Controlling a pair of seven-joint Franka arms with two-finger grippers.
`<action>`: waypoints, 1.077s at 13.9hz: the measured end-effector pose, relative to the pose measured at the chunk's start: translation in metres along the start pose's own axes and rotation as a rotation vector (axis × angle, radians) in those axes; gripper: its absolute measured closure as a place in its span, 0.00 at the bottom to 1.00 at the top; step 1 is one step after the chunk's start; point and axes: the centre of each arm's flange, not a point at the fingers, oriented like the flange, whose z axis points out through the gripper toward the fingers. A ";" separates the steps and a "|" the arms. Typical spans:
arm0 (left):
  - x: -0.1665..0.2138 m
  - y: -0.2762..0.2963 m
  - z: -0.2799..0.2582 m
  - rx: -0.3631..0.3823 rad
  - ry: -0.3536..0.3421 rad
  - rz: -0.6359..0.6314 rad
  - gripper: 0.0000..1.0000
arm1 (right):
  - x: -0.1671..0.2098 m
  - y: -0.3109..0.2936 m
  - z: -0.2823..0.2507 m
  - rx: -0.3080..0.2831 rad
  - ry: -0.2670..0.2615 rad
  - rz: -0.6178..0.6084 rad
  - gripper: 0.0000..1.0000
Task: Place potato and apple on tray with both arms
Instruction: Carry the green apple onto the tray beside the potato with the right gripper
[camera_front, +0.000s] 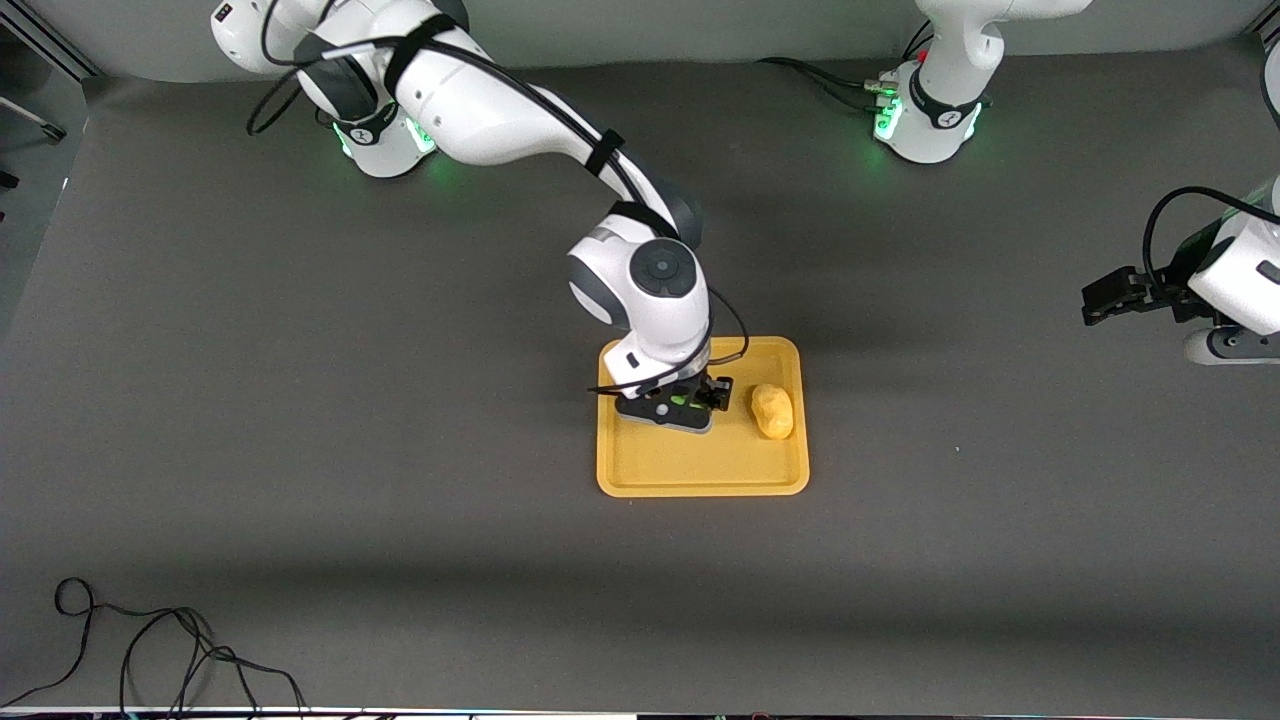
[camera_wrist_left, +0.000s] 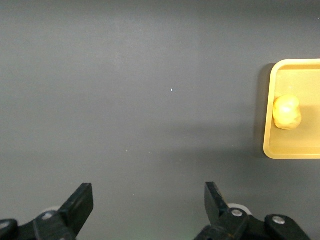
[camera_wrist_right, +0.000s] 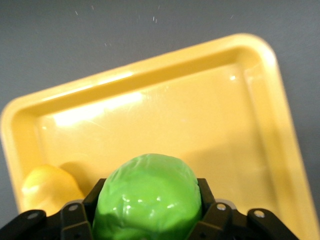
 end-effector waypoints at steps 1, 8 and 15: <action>-0.001 0.000 -0.002 -0.001 0.004 -0.001 0.00 | -0.003 0.001 0.017 -0.001 0.007 -0.004 0.25; -0.002 -0.008 -0.002 -0.002 0.005 0.063 0.00 | 0.005 0.009 0.054 0.020 0.051 -0.001 0.25; -0.001 -0.012 -0.002 -0.002 0.006 0.072 0.00 | 0.003 0.006 0.057 0.029 0.054 -0.001 0.24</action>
